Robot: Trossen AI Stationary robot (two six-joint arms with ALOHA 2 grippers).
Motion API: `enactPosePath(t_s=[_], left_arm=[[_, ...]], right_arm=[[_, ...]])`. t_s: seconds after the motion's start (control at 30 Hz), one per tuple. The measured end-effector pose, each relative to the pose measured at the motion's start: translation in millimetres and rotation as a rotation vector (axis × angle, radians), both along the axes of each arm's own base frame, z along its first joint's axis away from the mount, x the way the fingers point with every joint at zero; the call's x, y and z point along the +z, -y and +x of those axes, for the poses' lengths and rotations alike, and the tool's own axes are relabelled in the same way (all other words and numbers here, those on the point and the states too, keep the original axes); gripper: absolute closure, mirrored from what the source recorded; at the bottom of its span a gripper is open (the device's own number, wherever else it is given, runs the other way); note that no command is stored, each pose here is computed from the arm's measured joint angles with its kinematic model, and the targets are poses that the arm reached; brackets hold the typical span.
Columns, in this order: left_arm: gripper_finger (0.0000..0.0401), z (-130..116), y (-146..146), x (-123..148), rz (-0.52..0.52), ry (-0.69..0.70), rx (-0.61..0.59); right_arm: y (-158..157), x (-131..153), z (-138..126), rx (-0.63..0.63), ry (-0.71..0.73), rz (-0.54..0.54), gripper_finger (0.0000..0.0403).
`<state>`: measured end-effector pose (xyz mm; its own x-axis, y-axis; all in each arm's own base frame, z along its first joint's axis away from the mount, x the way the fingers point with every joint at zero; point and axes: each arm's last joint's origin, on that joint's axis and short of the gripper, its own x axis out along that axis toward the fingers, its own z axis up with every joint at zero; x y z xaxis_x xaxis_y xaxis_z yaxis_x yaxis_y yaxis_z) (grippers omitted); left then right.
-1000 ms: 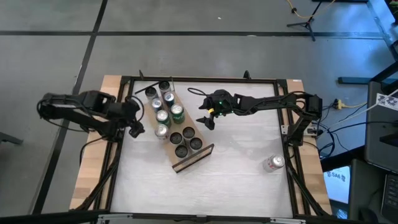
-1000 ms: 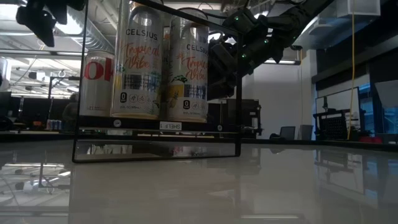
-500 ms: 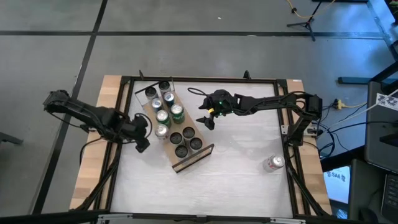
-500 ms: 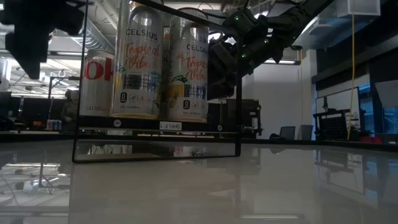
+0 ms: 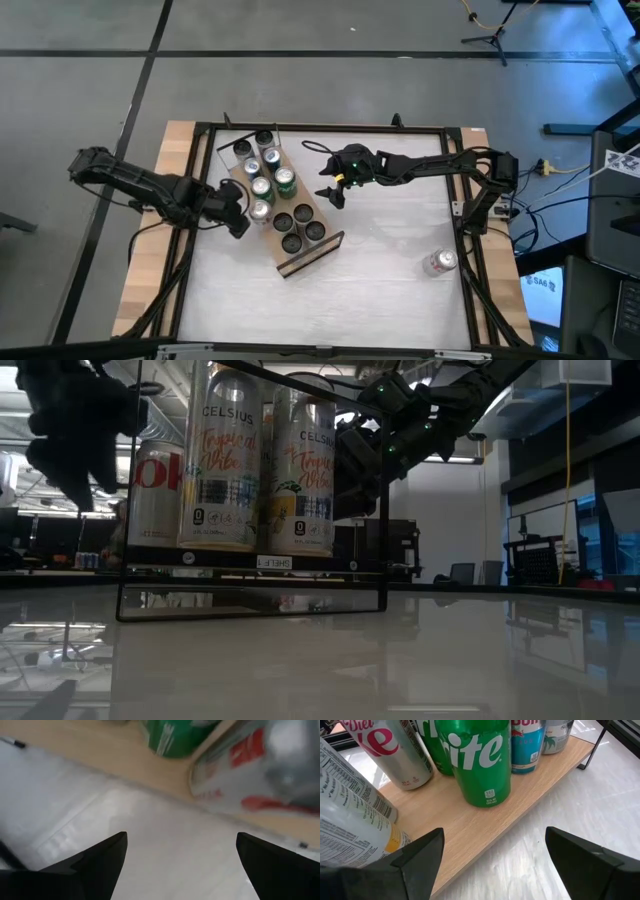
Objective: Place canned beverage on shelf
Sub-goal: Put the red silver soda can on the shelf
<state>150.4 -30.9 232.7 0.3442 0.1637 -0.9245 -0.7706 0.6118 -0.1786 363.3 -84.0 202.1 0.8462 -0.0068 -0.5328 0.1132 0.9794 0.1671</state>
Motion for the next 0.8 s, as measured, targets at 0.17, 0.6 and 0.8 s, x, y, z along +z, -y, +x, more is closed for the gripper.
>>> enactPosePath(t_s=[0.17, 0.6, 0.8], left_arm=[[0.0039, 4.7, -2.7, 1.2, 0.022, 0.048, 0.007], [0.0039, 12.8, -11.3, 3.9, 0.058, 0.116, 0.026], [0.0039, 18.3, -14.5, 3.9, 0.073, 0.140, 0.029]], right_arm=[[0.0, 0.1, 0.1, 0.000, 0.001, 0.000, 0.0061], [0.1, 0.4, 0.2, 0.000, 0.005, -0.001, 0.0061], [0.2, 0.4, 0.2, 0.000, 0.005, -0.001, 0.0061]])
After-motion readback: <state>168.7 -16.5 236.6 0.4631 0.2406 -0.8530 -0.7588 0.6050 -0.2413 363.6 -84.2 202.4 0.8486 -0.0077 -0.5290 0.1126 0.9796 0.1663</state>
